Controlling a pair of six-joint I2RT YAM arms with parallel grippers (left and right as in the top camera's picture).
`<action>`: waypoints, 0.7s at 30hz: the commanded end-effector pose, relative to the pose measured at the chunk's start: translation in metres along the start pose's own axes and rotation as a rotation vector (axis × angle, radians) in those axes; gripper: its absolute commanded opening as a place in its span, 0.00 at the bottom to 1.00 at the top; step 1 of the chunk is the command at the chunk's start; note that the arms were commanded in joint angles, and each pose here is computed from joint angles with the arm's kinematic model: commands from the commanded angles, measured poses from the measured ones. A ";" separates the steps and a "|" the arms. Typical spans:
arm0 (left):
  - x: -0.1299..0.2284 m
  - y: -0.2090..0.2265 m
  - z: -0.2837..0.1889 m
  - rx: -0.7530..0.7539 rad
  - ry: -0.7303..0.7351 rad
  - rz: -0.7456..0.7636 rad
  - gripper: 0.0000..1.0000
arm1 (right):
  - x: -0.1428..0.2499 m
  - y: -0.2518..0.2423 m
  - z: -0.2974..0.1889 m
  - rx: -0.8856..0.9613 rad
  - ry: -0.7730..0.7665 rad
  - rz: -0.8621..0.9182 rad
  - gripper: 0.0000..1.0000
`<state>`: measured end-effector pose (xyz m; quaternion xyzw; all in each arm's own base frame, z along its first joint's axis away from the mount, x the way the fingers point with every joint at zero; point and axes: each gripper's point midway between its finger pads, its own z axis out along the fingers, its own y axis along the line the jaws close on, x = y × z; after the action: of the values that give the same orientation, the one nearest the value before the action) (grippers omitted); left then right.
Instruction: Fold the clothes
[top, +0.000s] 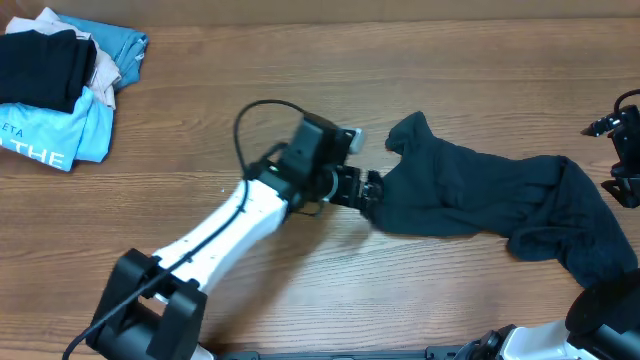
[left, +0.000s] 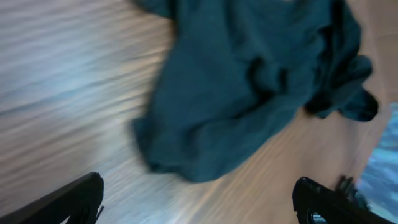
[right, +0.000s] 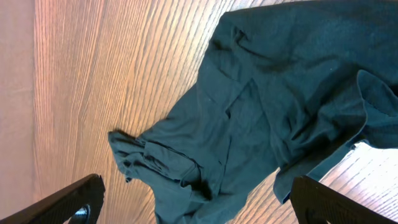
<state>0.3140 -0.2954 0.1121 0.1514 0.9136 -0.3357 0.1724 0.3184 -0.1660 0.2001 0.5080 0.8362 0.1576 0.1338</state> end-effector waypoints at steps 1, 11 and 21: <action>-0.007 -0.002 0.007 -0.101 -0.064 -0.097 1.00 | 0.003 0.005 -0.005 -0.021 -0.009 -0.022 1.00; 0.008 0.011 0.065 -0.020 0.023 -0.195 1.00 | 0.004 0.004 -0.003 -0.019 -0.003 -0.021 1.00; 0.032 0.013 0.073 -0.068 0.094 -0.219 1.00 | 0.002 0.005 -0.003 -0.022 -0.009 -0.024 1.00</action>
<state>0.3086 -0.3233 0.0408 0.0682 0.9416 -0.3131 0.1039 0.3189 -0.1661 0.1992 0.5051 0.8378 0.1573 0.1350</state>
